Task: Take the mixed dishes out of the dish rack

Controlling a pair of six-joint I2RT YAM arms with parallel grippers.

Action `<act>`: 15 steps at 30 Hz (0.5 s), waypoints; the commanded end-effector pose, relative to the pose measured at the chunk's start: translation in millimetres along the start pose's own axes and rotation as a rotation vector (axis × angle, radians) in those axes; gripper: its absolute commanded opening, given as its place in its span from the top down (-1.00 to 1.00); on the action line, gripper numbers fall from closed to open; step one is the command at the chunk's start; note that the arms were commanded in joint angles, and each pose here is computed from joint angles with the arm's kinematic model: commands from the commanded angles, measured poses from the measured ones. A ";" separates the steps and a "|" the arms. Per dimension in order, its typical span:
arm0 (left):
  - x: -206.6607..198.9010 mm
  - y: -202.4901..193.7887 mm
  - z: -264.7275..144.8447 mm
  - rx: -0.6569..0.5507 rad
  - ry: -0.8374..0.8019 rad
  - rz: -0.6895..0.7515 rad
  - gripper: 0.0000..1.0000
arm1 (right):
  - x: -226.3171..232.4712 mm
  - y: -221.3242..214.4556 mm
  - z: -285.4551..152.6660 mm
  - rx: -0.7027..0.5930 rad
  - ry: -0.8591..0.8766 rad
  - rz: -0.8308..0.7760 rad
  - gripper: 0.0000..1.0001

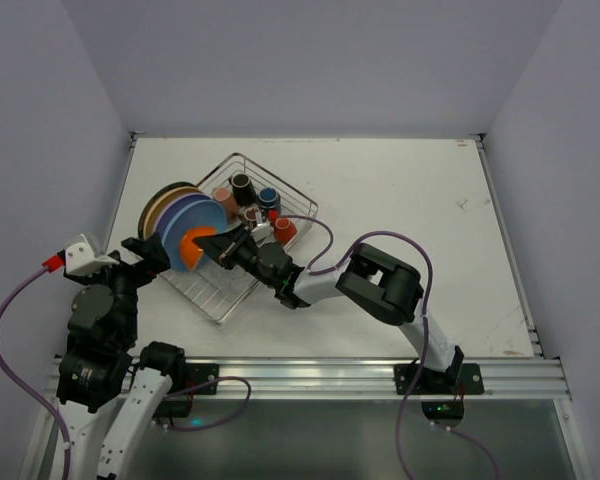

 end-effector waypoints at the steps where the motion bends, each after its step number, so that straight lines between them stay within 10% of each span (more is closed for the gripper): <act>1: 3.5 9.3 -1.7 -0.051 0.017 -0.009 -1.00 | 54.0 0.7 2.6 0.005 0.204 0.020 1.00; 15: 5.4 12.4 -5.4 -0.071 0.018 -0.021 -1.00 | 105.1 -1.4 -11.3 0.038 0.356 -0.021 1.00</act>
Point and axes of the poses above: each gripper's point midway between its finger pads, its own z axis out along the fingers, its own x axis along the line the jaws close on, y = z × x, the point moved 4 cm from there along -z, back along the fingers, and after that the axes turned 8 degrees about z, right-handed, at the moved point
